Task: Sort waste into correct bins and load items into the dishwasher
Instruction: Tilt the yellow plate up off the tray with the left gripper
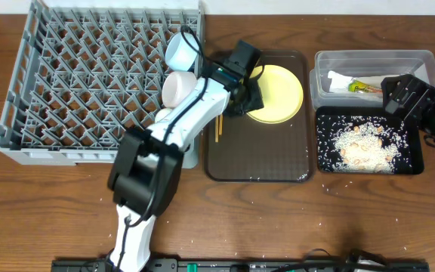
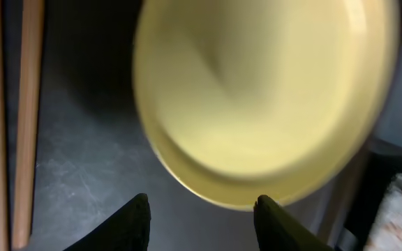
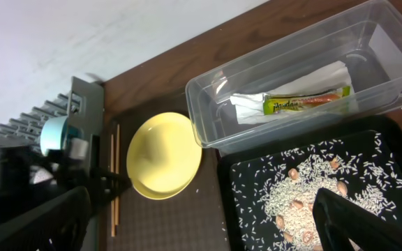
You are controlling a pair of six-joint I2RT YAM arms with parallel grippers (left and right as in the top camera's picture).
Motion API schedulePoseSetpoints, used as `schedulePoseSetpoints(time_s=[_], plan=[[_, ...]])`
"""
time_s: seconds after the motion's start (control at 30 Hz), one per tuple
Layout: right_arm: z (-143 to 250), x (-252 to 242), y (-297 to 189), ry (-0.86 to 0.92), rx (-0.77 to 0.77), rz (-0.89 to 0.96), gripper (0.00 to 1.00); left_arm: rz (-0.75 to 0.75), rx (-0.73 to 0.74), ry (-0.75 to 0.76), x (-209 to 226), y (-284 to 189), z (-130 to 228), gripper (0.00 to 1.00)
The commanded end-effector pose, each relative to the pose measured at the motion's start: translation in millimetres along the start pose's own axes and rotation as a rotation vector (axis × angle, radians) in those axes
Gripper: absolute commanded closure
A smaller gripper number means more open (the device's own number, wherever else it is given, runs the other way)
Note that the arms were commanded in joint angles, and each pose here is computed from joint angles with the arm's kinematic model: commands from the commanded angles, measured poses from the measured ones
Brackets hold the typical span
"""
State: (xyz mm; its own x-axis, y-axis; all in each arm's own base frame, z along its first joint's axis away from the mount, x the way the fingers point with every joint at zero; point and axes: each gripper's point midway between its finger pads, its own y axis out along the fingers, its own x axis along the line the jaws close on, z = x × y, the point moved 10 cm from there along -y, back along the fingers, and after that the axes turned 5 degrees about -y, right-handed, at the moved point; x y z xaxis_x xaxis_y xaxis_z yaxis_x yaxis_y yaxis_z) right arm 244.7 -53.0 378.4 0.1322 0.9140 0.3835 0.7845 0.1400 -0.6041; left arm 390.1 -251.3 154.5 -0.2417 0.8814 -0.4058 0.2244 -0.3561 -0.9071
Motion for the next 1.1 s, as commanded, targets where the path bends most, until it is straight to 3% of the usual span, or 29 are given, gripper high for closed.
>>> schedulePoseSetpoints(time_s=[0.0, 0.33, 0.93, 1.07], plan=[[-2.0, -0.4, -1.0, 0.006, -0.005, 0.002, 0.01, -0.052, 0.016, -0.079, 12.8, 16.7, -1.3, 0.5], [-2.0, -0.4, -1.0, 0.006, -0.005, 0.002, 0.01, -0.086, 0.002, -0.175, 21.1, 50.8, -3.1, 0.51], [-2.0, -0.4, -1.0, 0.006, -0.005, 0.002, 0.01, -0.095, 0.044, -0.181, 34.0, 94.3, -0.4, 0.59], [-2.0, -0.4, -1.0, 0.006, -0.005, 0.002, 0.01, -0.087, 0.058, -0.182, 33.8, 95.3, 0.6, 0.74]])
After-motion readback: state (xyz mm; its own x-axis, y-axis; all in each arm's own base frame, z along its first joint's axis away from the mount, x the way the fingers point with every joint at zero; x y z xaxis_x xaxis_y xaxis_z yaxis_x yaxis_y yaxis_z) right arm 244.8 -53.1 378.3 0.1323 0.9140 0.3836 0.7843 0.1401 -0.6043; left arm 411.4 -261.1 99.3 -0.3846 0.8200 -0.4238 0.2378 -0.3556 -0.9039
